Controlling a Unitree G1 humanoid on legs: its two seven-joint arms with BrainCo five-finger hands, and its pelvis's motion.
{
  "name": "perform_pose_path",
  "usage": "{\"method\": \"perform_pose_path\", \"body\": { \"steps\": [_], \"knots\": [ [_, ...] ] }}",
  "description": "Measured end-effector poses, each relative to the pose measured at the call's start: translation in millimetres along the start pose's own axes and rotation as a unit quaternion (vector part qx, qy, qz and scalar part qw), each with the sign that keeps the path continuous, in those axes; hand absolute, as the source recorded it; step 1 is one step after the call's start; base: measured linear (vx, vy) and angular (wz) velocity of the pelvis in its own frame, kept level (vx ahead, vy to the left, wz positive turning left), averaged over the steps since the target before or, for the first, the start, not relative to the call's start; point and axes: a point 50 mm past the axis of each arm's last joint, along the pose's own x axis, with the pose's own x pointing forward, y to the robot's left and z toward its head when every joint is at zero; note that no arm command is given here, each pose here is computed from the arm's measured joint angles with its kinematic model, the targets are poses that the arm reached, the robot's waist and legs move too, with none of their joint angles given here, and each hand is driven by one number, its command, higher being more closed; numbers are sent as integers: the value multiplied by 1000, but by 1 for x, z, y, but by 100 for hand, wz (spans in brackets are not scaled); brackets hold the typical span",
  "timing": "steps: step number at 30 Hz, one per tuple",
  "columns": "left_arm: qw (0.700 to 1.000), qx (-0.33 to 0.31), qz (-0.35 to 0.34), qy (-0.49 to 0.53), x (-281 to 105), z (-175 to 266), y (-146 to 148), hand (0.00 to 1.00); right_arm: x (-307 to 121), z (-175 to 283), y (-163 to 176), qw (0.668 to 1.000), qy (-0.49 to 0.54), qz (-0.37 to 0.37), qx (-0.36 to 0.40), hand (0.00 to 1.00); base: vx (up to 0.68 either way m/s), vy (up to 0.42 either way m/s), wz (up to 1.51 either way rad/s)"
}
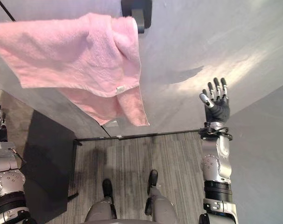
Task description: Organize washtable
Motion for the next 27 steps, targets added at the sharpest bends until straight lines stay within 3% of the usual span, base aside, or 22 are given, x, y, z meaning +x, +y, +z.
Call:
{"method": "perform_pose_path", "body": {
  "steps": [6,14,20,24,27],
  "knots": [
    [997,-4,2,-82,2,34,-2,0,5,35,-11,997,-65,-25,-29,0,45,38,15],
    [990,28,-57,-128,15,57,-32,0,20,85,38,977,-194,83,-25,0,3,13,2],
    [978,33,-160,-131,3,53,-78,0,17,70,64,973,-166,157,-17,0,-1,3,1],
    [963,3,-256,-85,-40,26,-105,0,0,42,78,972,-105,213,-4,0,24,21,4],
    [958,-39,-285,5,-80,-11,-111,0,-21,7,80,974,-30,222,21,0,2,6,1]
  ]
}}
